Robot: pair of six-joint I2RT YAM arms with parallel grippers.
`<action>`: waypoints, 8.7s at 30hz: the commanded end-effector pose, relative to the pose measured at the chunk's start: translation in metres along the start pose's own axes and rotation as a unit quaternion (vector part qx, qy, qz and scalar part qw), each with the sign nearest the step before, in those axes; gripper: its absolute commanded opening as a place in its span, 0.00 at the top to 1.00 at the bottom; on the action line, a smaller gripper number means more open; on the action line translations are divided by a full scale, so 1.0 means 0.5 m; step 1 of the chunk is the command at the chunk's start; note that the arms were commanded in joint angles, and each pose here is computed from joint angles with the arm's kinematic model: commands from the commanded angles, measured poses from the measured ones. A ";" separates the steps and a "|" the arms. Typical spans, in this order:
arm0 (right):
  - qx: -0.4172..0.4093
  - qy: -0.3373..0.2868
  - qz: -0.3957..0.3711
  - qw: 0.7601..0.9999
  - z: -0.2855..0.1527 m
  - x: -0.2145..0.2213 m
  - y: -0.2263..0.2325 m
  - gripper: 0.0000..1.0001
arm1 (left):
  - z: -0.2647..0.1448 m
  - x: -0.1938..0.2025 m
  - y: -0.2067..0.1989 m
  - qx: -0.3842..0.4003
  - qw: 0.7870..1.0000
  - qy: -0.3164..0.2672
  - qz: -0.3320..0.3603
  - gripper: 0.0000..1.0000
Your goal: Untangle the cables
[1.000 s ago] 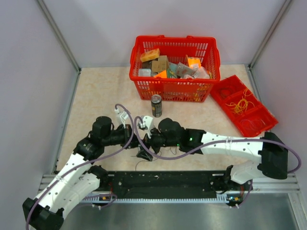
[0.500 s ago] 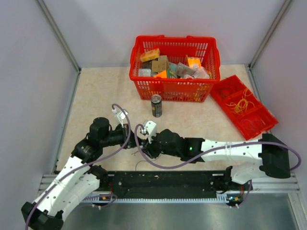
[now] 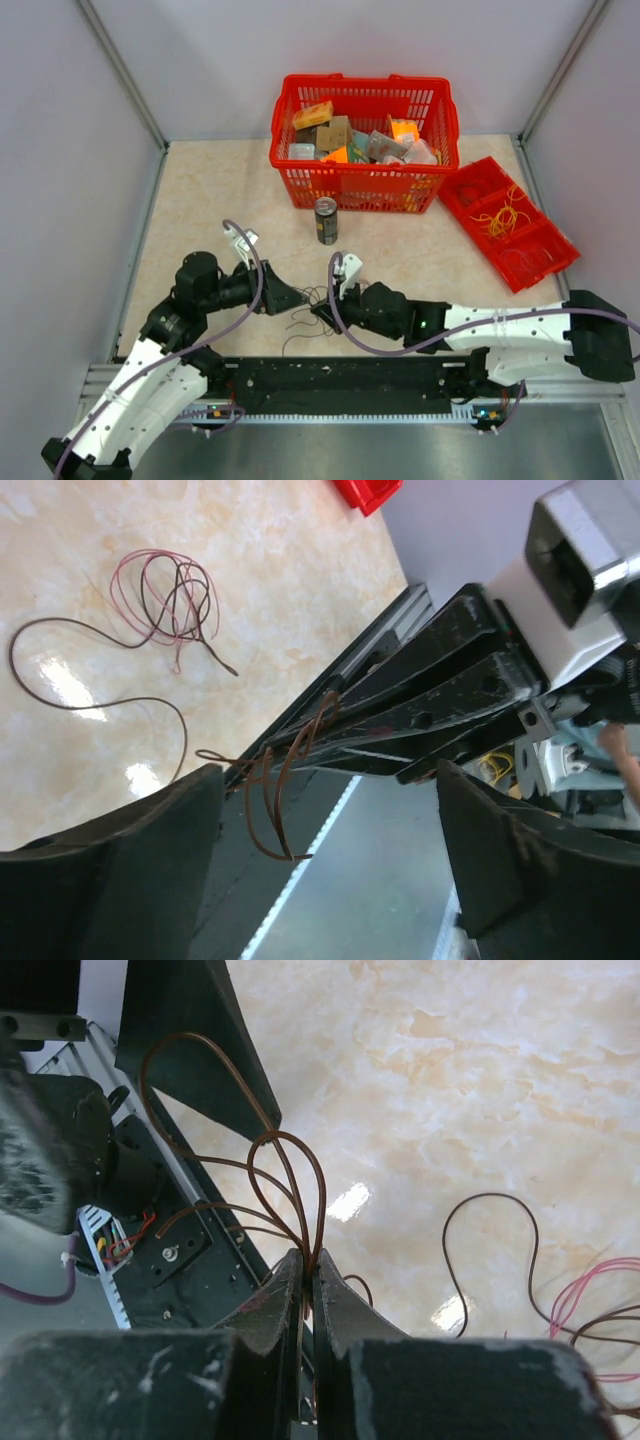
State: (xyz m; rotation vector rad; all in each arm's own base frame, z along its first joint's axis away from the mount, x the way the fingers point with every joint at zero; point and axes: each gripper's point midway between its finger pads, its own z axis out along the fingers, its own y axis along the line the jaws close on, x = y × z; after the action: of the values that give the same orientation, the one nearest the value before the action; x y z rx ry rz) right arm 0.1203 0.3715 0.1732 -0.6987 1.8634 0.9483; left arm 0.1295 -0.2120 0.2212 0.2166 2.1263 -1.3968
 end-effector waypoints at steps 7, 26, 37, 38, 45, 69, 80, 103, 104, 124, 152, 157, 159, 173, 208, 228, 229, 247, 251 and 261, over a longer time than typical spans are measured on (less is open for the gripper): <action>0.001 -0.040 0.061 0.997 -0.035 -0.009 -0.012 1.00 | -0.028 -0.038 0.049 -0.097 0.993 -0.060 0.033 0.02; 0.246 -0.167 0.148 0.943 -0.296 -0.056 -0.302 1.00 | -0.018 -0.011 0.065 -0.090 0.995 -0.042 0.014 0.03; 0.453 -0.225 0.176 0.844 -0.452 -0.100 -0.444 1.00 | -0.016 0.003 0.062 -0.078 0.996 -0.032 0.006 0.04; 0.472 -0.230 0.182 0.832 -0.466 -0.109 -0.459 1.00 | -0.016 0.002 0.060 -0.076 0.997 -0.033 0.006 0.04; 0.502 -0.216 0.244 0.801 -0.470 -0.151 -0.521 1.00 | -0.020 0.010 0.059 -0.071 0.997 -0.032 0.005 0.04; 0.506 -0.238 0.461 0.689 -0.400 -0.277 -0.945 1.00 | 0.019 0.005 0.062 -0.038 0.999 -0.022 -0.007 0.04; 0.524 -0.262 0.576 0.571 -0.374 -0.203 -1.044 1.00 | 0.027 0.010 0.069 -0.036 0.999 -0.016 -0.012 0.05; 0.610 -0.186 0.520 0.568 -0.351 -0.128 -1.175 0.91 | 0.032 0.015 0.077 -0.039 0.999 -0.014 -0.023 0.05; 0.612 -0.182 0.512 0.575 -0.351 -0.135 -1.174 0.87 | 0.031 0.014 0.075 -0.037 0.999 -0.014 -0.023 0.05; 0.559 -0.189 0.396 0.704 -0.432 -0.274 -0.919 0.28 | 0.014 0.049 0.061 -0.005 0.999 -0.012 -0.044 0.05; 0.101 -0.086 0.280 0.951 -0.131 0.071 -0.299 0.53 | 0.218 0.086 0.156 -0.101 0.990 0.089 -0.049 0.41; 0.137 -0.057 0.296 0.943 -0.099 0.130 -0.289 0.53 | 0.286 0.043 0.164 -0.117 0.988 0.094 -0.033 0.39; 0.138 -0.051 0.302 0.942 -0.092 0.146 -0.289 0.53 | 0.308 0.038 0.178 -0.131 0.985 0.105 -0.031 0.39; 0.177 -0.022 0.312 0.933 -0.074 0.237 -0.328 0.54 | 0.368 0.035 0.212 -0.148 0.980 0.131 -0.037 0.90; 0.200 0.021 0.322 0.925 -0.030 0.259 -0.337 0.48 | -0.126 -0.168 -0.142 -0.046 0.968 -0.223 0.106 1.00; 0.016 0.013 0.192 0.981 -0.160 0.010 -0.144 0.01 | -0.018 -0.041 -0.091 0.067 0.988 -0.137 0.035 1.00; -0.027 0.003 0.202 0.979 -0.156 -0.012 -0.112 0.01 | -0.014 -0.040 -0.095 0.074 0.988 -0.133 0.034 1.00; -0.170 -0.068 0.271 0.945 -0.089 -0.077 0.056 0.20 | 0.014 0.015 -0.074 0.091 0.993 -0.072 -0.003 1.00; -0.133 -0.075 0.289 0.945 -0.086 -0.100 0.039 0.30 | 0.021 0.022 -0.064 0.087 0.994 -0.068 -0.006 1.00; -0.077 -0.061 0.287 0.953 -0.073 -0.097 0.012 0.62 | 0.029 0.036 -0.049 0.084 0.995 -0.057 -0.009 1.00</action>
State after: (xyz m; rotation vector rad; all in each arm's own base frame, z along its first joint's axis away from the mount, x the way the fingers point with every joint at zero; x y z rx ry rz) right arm 0.1129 0.3469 0.2086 -0.1974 1.9599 1.5039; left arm 0.1114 -0.2356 0.2224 0.1464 1.9644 -1.5330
